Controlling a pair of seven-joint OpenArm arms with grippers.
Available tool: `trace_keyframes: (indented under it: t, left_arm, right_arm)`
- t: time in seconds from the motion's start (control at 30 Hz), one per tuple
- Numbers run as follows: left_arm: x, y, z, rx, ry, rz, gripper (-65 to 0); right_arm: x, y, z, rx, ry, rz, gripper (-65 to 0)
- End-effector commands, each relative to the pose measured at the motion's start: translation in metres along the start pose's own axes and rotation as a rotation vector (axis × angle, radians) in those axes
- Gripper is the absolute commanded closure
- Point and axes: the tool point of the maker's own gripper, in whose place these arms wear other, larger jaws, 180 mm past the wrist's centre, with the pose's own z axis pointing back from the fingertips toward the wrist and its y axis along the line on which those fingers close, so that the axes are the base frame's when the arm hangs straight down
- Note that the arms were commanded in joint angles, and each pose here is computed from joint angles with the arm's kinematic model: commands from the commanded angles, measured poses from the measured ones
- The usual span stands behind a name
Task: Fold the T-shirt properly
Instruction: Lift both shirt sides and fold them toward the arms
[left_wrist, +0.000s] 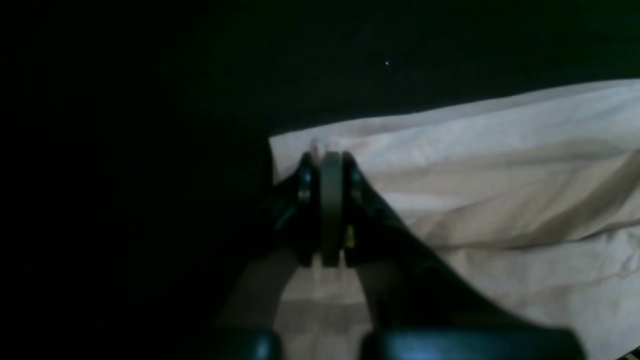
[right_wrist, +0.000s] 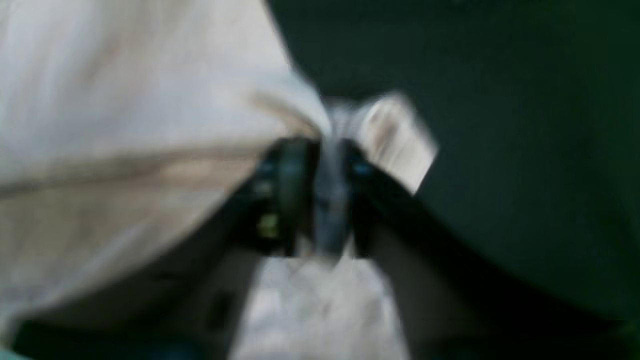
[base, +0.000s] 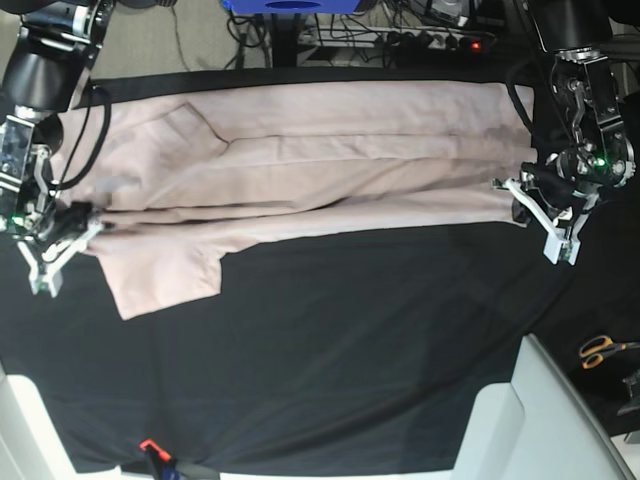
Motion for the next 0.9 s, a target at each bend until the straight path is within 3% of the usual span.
trace_keyframes:
  t: [0.0, 0.1, 0.17, 0.27, 0.4, 0.5, 0.63, 0.87]
  left_arm:
    - [0.017, 0.008, 0.005, 0.02, -0.045, -0.011, 0.0]
    - [0.015, 0.006, 0.006, 0.016, -0.043, -0.016, 0.0]
    - [0.015, 0.005, 0.005, 0.012, -0.042, -0.012, 0.0]
    - [0.014, 0.007, 0.006, 0.014, -0.044, -0.006, 0.0]
    - [0.015, 0.006, 0.006, 0.013, -0.046, -0.007, 0.0]
    - [0.014, 0.006, 0.005, 0.013, -0.042, -0.004, 0.0]
    - [0.013, 0.006, 0.005, 0.013, -0.041, -0.004, 0.0]
    - [0.015, 0.007, 0.006, 0.015, -0.045, -0.006, 0.0]
  right_arm:
    - [0.029, -0.01, 0.013, -0.024, -0.072, 0.0, -29.4]
    - [0.039, -0.019, 0.032, -0.046, -0.151, -0.066, -41.3]
    - [0.055, -0.022, 0.047, -0.058, -0.223, -0.08, -40.8]
    - [0.085, -0.005, 0.048, -0.029, -0.284, -0.02, -41.3]
    - [0.111, 0.037, 0.01, 0.108, -0.249, 0.139, -40.8]
    - [0.126, 0.052, -0.015, 0.183, -0.258, 0.098, -40.7]
    - [0.136, 0.046, -0.036, 0.215, -0.28, 0.033, -40.7]
    - [0.121, 0.028, -0.06, 0.202, -0.286, -0.081, -41.1]
